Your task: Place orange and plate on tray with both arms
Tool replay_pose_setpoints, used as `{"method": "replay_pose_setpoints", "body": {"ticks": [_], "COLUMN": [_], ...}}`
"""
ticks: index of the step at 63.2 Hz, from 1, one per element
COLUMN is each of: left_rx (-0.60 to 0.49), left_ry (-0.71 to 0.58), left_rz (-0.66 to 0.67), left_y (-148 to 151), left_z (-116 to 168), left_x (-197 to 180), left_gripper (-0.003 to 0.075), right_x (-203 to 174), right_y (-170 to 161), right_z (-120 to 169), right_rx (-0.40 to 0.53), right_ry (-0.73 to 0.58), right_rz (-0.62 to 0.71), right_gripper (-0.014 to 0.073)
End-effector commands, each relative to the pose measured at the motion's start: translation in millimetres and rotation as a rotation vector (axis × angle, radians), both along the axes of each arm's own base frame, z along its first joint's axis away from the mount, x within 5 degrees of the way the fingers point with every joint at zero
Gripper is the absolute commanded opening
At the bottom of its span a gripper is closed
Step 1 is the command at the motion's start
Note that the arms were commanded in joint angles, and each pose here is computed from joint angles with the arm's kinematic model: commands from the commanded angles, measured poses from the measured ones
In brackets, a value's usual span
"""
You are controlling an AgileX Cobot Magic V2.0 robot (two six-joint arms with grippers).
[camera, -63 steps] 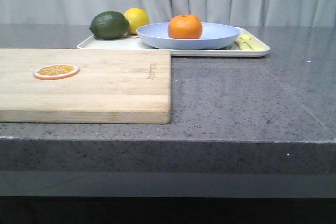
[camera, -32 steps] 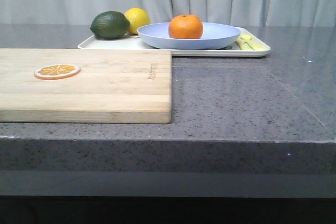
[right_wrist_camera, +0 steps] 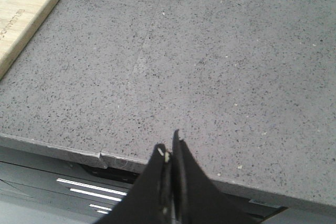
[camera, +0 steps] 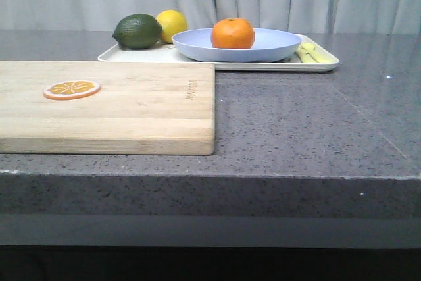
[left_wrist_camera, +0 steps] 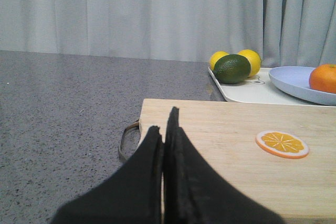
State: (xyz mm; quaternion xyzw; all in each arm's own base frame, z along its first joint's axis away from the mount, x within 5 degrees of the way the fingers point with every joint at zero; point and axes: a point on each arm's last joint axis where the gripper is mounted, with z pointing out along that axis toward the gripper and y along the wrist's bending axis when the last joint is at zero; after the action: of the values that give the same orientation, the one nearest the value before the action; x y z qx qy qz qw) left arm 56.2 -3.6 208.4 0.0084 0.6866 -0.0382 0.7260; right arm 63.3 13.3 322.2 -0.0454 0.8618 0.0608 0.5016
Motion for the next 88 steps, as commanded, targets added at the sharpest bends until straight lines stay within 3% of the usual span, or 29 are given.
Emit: {"method": "replay_pose_setpoints", "body": {"ticks": [1, 11, 19, 26, 41, 51, 59, 77, 88], "left_rx": [-0.002, -0.002, -0.002, -0.002, -0.002, -0.002, -0.002, -0.002, -0.002], "left_ry": [-0.067, -0.067, -0.067, -0.067, -0.067, -0.067, -0.065, -0.065, -0.065], "left_rz": [-0.014, -0.014, -0.014, -0.014, -0.014, -0.014, -0.014, -0.014, -0.014], "left_y": [-0.9, -0.9, -0.9, -0.9, -0.9, -0.9, -0.9, -0.9, -0.9], "left_z": [-1.1, -1.1, -1.1, -1.1, -1.1, -1.1, -1.2, -1.2, -1.2], "left_x": [-1.0, -1.0, -1.0, -1.0, -1.0, -1.0, -0.8, -0.8, -0.8], "left_gripper": [-0.002, -0.002, -0.002, -0.002, -0.002, -0.002, -0.002, -0.002, -0.002], "right_x": [3.7, 2.8, -2.1, -7.9, -14.5, -13.4, -10.5, -10.6, -10.6], "right_y": [-1.0, -1.2, -6.9, -8.1, -11.5, -11.8, -12.0, -11.9, -12.0], "right_z": [11.9, 10.3, 1.4, -9.1, -59.2, -92.9, -104.0, -102.7, -102.5], "right_rx": [-0.001, -0.002, -0.076, -0.068, -0.095, -0.029, -0.008, -0.054, 0.006], "right_ry": [-0.084, -0.086, -0.166, -0.307, -0.585, -0.637, -0.661, -0.696, -0.694], "right_rz": [-0.012, -0.013, -0.047, -0.064, -0.102, -0.122, -0.129, -0.121, -0.132], "right_gripper": [-0.0118, -0.0118, -0.0118, -0.0118, -0.0118, -0.0118, -0.0118, -0.0118, -0.0118]}}
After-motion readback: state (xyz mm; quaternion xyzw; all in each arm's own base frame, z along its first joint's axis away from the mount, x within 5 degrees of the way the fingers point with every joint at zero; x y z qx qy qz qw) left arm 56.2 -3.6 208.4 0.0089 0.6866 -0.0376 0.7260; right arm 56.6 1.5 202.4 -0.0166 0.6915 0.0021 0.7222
